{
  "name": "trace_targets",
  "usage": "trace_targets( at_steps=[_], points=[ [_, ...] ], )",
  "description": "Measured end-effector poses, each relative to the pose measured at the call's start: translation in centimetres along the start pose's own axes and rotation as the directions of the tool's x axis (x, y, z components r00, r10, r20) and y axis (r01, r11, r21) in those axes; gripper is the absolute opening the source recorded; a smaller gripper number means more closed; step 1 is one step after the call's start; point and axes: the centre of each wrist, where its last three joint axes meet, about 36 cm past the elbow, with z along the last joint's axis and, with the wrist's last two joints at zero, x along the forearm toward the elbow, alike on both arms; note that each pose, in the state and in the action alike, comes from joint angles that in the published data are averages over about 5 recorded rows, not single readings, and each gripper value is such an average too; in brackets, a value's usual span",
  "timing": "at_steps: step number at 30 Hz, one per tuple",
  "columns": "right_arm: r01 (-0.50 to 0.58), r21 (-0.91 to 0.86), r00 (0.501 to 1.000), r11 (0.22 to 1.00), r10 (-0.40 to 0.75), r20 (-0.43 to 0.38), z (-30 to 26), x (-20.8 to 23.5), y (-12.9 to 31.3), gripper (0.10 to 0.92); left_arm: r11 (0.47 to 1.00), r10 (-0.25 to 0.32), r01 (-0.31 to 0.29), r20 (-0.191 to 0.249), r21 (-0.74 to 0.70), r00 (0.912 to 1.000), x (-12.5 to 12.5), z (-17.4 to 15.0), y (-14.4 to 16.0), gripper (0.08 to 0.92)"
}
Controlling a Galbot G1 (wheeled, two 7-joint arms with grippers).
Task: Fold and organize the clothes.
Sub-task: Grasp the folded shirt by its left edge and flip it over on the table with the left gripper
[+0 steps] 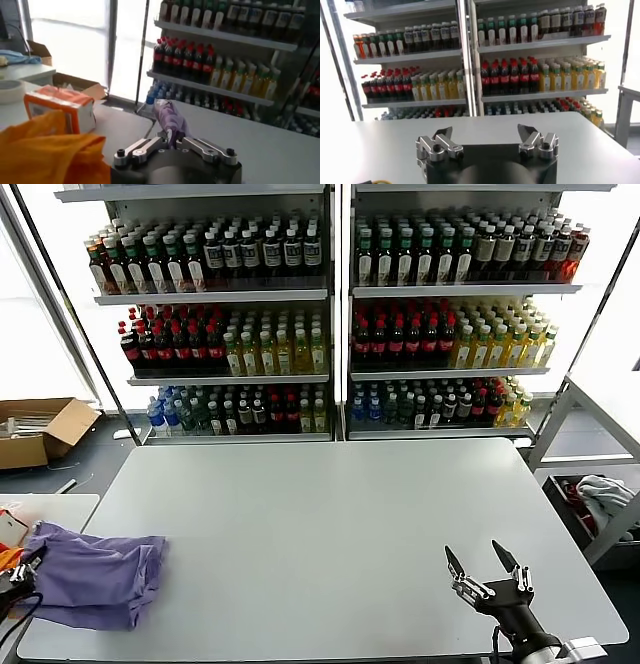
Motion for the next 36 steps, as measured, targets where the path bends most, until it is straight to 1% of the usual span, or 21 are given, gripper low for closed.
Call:
trace_targets(
  at_steps=[3,6,8,10,12,15,17,19,21,23,24,26,30,33,36],
  points=[
    [-0.003,0.004,1.0,1.0,0.003,0.003,-0.1,-0.1,-0.3,0.823,1.0,0.006,-0.006,0.025,-0.028,0.9997,0.3,-1.8,-0.2,0.138],
    [-0.004,0.007,1.0,1.0,0.004,0.006,-0.2,-0.1,-0.4,0.823,0.998,0.023,-0.021,0.043,-0.052,0.9988,0.6,-3.0,-0.9,0.138],
    [-0.004,0.006,1.0,1.0,0.004,0.008,-0.2,-0.2,-0.4,0.823,0.997,0.039,-0.035,0.048,-0.069,0.9981,0.8,-3.3,-1.7,0.138],
    [-0.004,0.005,1.0,1.0,0.004,0.009,-0.2,-0.3,-0.4,0.823,0.995,0.058,-0.054,0.044,-0.086,0.9974,1.0,-3.2,-2.6,0.138],
    [-0.005,0.004,1.0,1.0,0.005,0.011,-0.3,-0.5,-0.3,0.823,0.992,0.08,-0.076,0.031,-0.1,0.9963,1.0,-2.6,-3.7,0.138],
    [-0.005,0.005,1.0,1.0,0.004,0.019,-0.6,-0.8,-0.2,0.823,0.987,0.118,-0.117,0.0,-0.111,0.993,0.8,-0.9,-5.7,0.138],
    [-0.005,0.007,1.0,1.0,0.005,0.023,-0.8,-0.9,-0.2,0.823,0.982,0.149,-0.152,-0.029,-0.111,0.9884,0.4,0.7,-7.3,0.138],
    [-0.006,0.009,1.0,1.0,0.005,0.026,-1.0,-0.9,-0.2,0.823,0.975,0.187,-0.193,-0.066,-0.107,0.9803,-0.1,2.6,-9.2,0.138],
    [-0.007,0.01,1.0,1.0,0.006,0.028,-1.1,-0.8,-0.1,0.823,0.967,0.227,-0.237,-0.103,-0.097,0.9683,-0.5,4.5,-11.1,0.138],
    [-0.007,0.01,1.0,1.0,0.006,0.027,-1.1,-0.7,0.0,0.823,0.956,0.271,-0.283,-0.142,-0.078,0.9522,-0.9,6.4,-13.1,0.138],
    [-0.006,0.01,1.0,1.0,0.006,0.025,-1.0,-0.7,0.0,0.823,0.95,0.292,-0.306,-0.16,-0.067,0.9428,-1.1,7.3,-14.1,0.138],
    [-0.007,0.009,1.0,1.0,0.007,0.018,-0.9,-0.6,0.2,0.823,0.936,0.336,-0.35,-0.196,-0.038,0.9212,-1.5,9.0,-16.1,0.138],
    [-0.007,0.014,1.0,1.0,0.007,0.001,-0.6,-0.5,0.5,0.823,0.905,0.418,-0.425,-0.253,0.029,0.8723,-2.0,11.7,-20.0,0.138],
    [0.0,0.014,1.0,1.0,0.001,-0.013,-0.5,-0.7,0.9,0.823,0.881,0.469,-0.466,-0.268,0.079,0.8416,-2.3,12.7,-22.4,0.139],
    [0.014,0.001,1.0,1.0,-0.014,-0.025,-0.5,-0.9,1.4,0.823,0.856,0.517,-0.502,-0.258,0.124,0.8163,-2.5,13.0,-24.4,0.177]
  ],
)
